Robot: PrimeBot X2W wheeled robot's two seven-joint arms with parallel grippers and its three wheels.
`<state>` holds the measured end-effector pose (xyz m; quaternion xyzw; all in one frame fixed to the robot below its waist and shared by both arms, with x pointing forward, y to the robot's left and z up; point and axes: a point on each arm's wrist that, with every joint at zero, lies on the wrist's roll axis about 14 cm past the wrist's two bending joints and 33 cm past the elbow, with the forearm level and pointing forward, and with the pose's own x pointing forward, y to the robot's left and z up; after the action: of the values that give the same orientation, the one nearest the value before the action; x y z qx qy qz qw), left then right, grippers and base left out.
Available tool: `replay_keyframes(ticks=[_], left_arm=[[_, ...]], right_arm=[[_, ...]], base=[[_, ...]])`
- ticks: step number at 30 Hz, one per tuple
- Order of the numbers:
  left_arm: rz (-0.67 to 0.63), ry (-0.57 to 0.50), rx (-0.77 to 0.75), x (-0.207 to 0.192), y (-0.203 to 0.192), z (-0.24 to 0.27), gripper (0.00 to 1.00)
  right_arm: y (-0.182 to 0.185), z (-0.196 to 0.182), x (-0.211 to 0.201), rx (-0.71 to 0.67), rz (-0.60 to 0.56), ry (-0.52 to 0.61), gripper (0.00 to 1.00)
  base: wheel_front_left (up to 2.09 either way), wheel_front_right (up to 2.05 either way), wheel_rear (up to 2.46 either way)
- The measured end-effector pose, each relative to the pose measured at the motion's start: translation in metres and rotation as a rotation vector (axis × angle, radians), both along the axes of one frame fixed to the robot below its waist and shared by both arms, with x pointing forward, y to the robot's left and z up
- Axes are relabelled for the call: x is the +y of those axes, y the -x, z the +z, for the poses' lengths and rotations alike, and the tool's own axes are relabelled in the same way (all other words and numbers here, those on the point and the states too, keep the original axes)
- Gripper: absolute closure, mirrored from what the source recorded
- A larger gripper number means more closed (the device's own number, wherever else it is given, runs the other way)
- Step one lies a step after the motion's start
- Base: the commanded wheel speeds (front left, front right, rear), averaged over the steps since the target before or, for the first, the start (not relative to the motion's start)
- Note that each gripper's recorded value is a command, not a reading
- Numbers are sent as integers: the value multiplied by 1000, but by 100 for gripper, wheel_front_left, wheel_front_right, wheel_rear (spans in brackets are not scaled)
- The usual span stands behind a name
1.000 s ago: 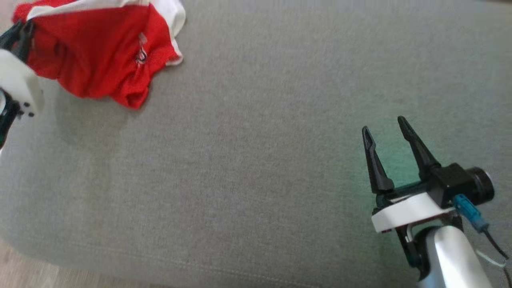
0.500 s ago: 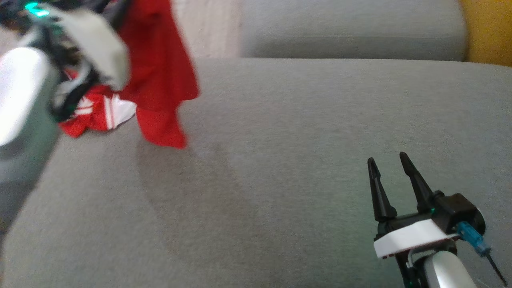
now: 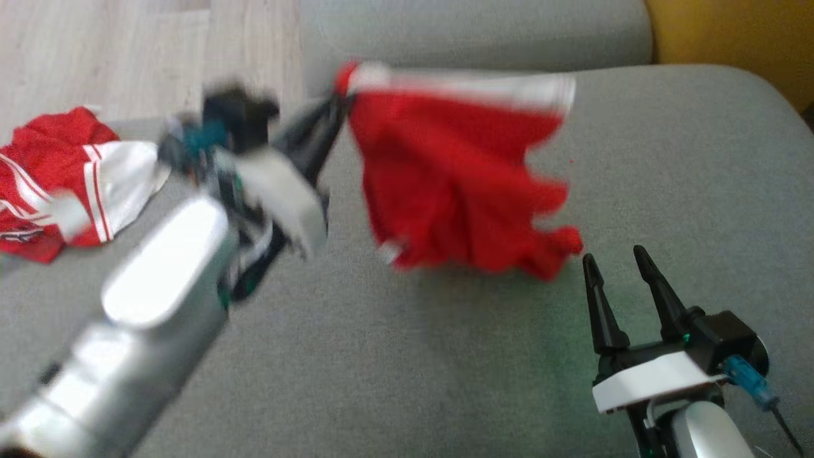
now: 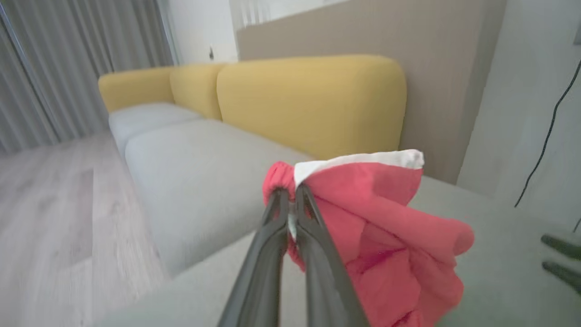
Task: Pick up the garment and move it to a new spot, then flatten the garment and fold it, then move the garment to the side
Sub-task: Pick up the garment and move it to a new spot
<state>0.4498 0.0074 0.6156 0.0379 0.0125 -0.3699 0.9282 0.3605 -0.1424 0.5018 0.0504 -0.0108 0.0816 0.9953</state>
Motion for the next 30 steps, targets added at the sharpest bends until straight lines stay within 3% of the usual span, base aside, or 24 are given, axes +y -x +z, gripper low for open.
replay_keyframes(ticks=[6,11,12,13,14,15,30], left_arm=[[156,-29,296,37,15,-136,100],[310,-28,421,68,31,-200,100],[338,-22,426,72,32,-206,81],[361,-11,423,75,32,-208,56],[383,8,417,78,31,-208,13],[401,27,412,80,29,-207,0],[478,148,270,95,46,-162,0]], right_arm=[[-4,-13,-5,39,-16,5,0],[-8,-21,-3,65,-9,6,0],[-9,-22,-2,67,-5,10,0],[-9,-23,-1,70,0,13,0],[-10,-24,1,72,4,12,0],[-11,-25,2,74,8,12,0],[-10,-1,18,4,58,23,0]], base=[[0,0,0],[0,0,0],[0,0,0],[0,0,0],[0,0,0],[0,0,0],[0,0,0]])
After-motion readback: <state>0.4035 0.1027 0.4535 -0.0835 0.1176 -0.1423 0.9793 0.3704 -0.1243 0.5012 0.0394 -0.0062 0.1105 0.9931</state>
